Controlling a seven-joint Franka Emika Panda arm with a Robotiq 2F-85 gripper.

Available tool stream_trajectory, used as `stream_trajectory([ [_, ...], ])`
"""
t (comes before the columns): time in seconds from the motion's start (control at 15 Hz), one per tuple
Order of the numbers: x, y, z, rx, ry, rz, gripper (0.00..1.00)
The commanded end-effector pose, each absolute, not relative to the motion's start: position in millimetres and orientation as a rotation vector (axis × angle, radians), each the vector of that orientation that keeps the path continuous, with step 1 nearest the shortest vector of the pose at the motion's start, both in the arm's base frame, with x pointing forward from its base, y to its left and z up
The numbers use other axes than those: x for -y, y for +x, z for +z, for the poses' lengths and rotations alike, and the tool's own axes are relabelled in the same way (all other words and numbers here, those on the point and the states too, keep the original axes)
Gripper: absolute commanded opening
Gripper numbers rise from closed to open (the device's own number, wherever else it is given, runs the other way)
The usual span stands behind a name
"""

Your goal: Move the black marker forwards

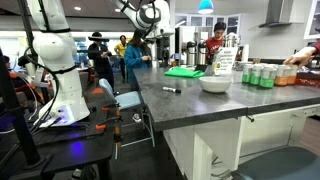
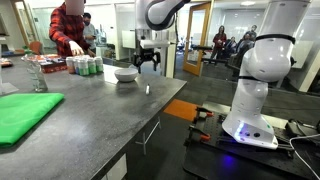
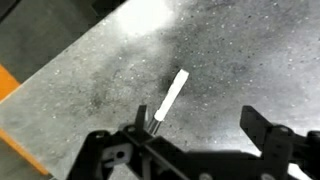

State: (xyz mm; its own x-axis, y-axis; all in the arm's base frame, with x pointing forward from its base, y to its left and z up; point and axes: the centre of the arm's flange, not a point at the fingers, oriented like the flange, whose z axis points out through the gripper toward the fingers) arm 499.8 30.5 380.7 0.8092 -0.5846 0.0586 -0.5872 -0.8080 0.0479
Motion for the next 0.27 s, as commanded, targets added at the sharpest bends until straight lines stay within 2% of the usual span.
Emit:
stream_trajectory([
  [0.0,-32.4,489.4,400.2,0.803,2.909,0.058,1.00],
  [0.2,-34.6,487.9,406.8,0.693,2.926,0.026,1.00],
])
